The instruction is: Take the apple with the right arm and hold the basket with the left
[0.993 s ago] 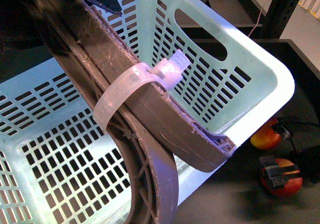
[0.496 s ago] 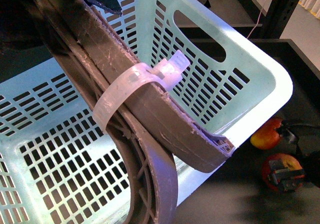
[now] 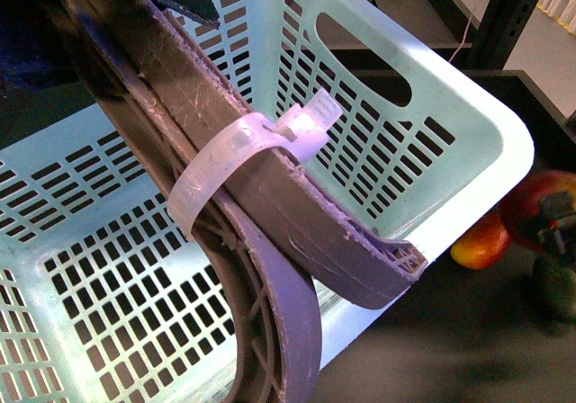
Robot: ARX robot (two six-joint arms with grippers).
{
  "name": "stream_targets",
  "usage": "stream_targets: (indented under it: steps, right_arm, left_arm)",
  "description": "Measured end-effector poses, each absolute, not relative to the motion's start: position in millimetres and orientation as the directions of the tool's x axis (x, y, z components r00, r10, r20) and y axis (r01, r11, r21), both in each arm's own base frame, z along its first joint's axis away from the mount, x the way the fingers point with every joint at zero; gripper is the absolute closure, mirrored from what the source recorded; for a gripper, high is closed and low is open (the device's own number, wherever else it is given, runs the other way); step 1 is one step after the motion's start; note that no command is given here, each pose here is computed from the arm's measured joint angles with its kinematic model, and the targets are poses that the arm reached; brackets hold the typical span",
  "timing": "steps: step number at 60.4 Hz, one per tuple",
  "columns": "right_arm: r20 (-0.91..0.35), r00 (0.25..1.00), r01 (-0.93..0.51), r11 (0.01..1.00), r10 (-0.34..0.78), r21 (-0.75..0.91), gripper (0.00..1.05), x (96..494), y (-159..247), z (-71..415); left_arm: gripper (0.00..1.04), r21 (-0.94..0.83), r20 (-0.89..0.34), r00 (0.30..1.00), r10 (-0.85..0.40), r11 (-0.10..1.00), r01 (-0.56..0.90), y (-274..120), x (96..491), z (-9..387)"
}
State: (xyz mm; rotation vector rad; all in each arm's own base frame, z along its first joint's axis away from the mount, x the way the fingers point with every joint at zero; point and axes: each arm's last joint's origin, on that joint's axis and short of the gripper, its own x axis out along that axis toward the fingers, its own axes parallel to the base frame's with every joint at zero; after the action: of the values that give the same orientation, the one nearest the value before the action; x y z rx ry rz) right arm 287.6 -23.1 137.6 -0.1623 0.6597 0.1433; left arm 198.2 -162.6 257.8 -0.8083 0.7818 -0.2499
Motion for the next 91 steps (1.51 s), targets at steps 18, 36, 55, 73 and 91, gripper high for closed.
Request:
stream_targets:
  steps: [18, 36, 55, 73, 91]
  right_arm:
    - [-0.290, 0.905, -0.343, 0.938, 0.313, -0.058, 0.32, 255.9, 58.9, 249.1]
    - [-0.286, 0.854, -0.464, 0.885, 0.434, -0.041, 0.32, 238.4, 106.2, 241.1]
    - [-0.379, 0.787, -0.537, 0.843, 0.487, -0.031, 0.32, 221.3, 120.1, 207.4]
    - [-0.336, 0.844, -0.454, 0.890, 0.418, -0.033, 0.09, 224.8, 107.9, 215.4]
    - [-0.255, 0.967, -0.002, 1.000, 0.002, 0.001, 0.09, 221.3, 27.2, 225.8]
  left_arm:
    - [0.89, -0.729, -0.530, 0.699, -0.481, 0.679, -0.085, -162.6, 198.1, 257.8]
    - [0.89, -0.729, -0.530, 0.699, -0.481, 0.679, -0.086, -162.6, 198.1, 257.8]
    - [0.89, -0.729, -0.529, 0.699, -0.481, 0.679, -0.085, -162.5, 198.1, 257.9]
    - [0.89, -0.728, -0.530, 0.694, -0.487, 0.681, -0.079, -162.7, 198.0, 257.8]
    - [0.89, -0.728, -0.533, 0.696, -0.482, 0.681, -0.086, -163.2, 198.1, 257.1]
